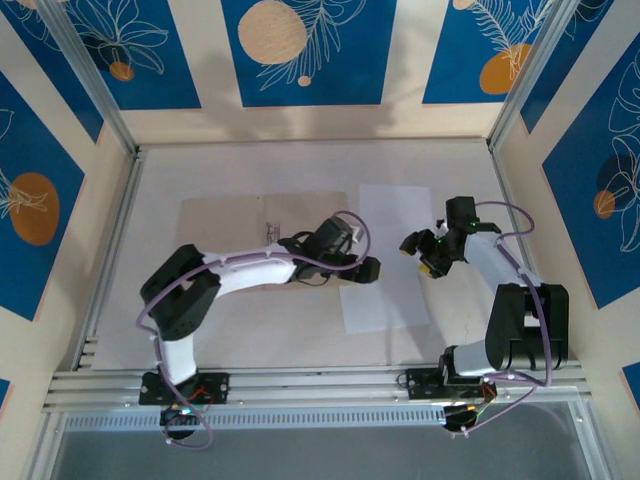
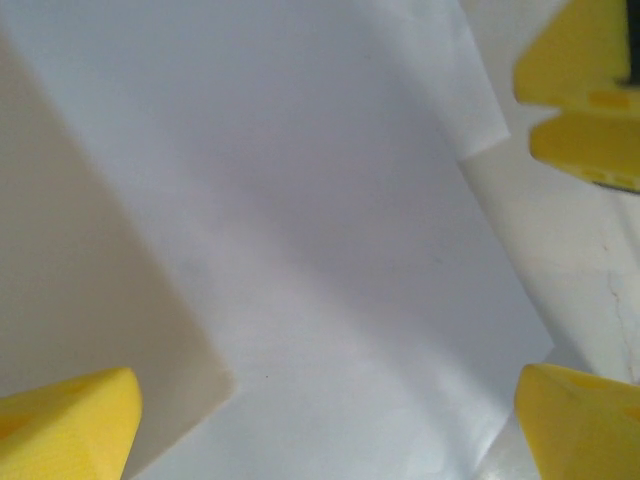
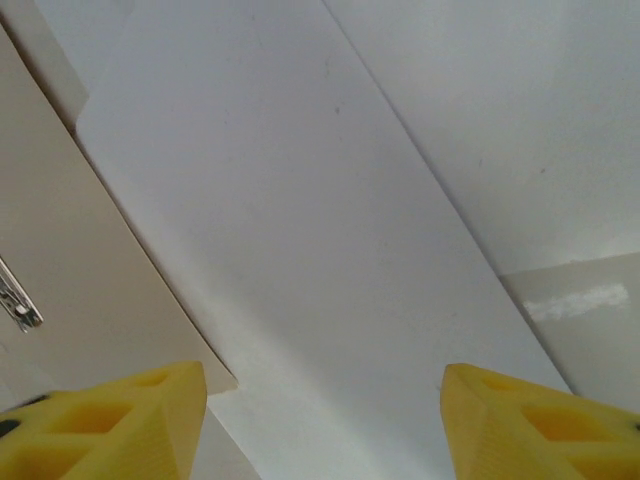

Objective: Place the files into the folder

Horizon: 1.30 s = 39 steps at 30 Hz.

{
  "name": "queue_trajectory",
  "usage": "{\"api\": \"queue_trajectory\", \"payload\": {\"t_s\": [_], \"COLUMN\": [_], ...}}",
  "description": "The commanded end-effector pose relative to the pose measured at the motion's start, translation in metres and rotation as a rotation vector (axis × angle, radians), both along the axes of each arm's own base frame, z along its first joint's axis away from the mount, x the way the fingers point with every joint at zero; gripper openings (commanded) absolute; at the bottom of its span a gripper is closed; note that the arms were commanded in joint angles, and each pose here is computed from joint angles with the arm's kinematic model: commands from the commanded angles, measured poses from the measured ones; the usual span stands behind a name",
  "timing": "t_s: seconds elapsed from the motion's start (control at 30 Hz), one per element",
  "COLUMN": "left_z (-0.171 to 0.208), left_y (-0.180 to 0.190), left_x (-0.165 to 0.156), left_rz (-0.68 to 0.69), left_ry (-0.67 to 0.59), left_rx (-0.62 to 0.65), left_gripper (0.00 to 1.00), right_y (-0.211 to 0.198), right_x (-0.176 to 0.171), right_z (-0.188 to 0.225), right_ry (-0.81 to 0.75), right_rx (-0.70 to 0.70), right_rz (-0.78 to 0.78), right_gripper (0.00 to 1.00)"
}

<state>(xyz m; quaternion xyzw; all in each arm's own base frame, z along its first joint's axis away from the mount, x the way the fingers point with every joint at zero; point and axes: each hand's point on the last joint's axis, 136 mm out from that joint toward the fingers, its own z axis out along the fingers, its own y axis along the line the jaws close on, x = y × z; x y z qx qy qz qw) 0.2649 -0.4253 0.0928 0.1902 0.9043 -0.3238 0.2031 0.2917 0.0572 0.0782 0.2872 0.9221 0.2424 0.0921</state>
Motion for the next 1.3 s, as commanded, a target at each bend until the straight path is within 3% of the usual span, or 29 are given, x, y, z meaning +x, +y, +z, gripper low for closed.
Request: {"api": "queue_trajectory", "payload": {"t_s": [0.0, 0.33, 0.63, 0.73, 0.83, 1.0, 1.27], "left_z": [-0.001, -0.042, -0.056, -0.06, -0.055, -0.036, 0.006], "left_y": [-0.032, -0.074, -0.116, -0.134, -0.149, -0.154, -0.125], "left_x": [-0.006, 0.001, -0.001, -0.007, -0.01, -0.005, 0.015], "left_rz": [-0.047, -0.09, -0.237, -0.309, -0.366, -0.395, -0.302], "left_ry": [0.021, 0.059, 0.087, 0.123, 0.142, 0.094, 0.027], "left_rx": [-0.034, 0.019, -0.067, -0.109, -0.166, -0.172, -0.134], "left_gripper": [0.95, 0.94, 0.92, 0.87, 0.79, 0.8, 0.85], "right_y": [-0.008, -0.052, -0.075, -0.08, -0.085, -0.095, -0.093], "right_x": [0.001, -0.002, -0.008, -0.009, -0.009, -0.011, -0.01], "right_z": [0.001, 0.011, 0.009, 0.008, 0.008, 0.01, 0.006], "right_ry": [-0.024, -0.074, -0.087, -0.09, -0.099, -0.115, -0.104], "right_rx": [0.033, 0.113, 0.178, 0.199, 0.222, 0.233, 0.258], "right_rz": [-0.026, -0.171, -0.275, -0.304, -0.333, -0.376, -0.374], "right_gripper": [0.63, 0.63, 0.61, 0.61, 0.61, 0.61, 0.6]}}
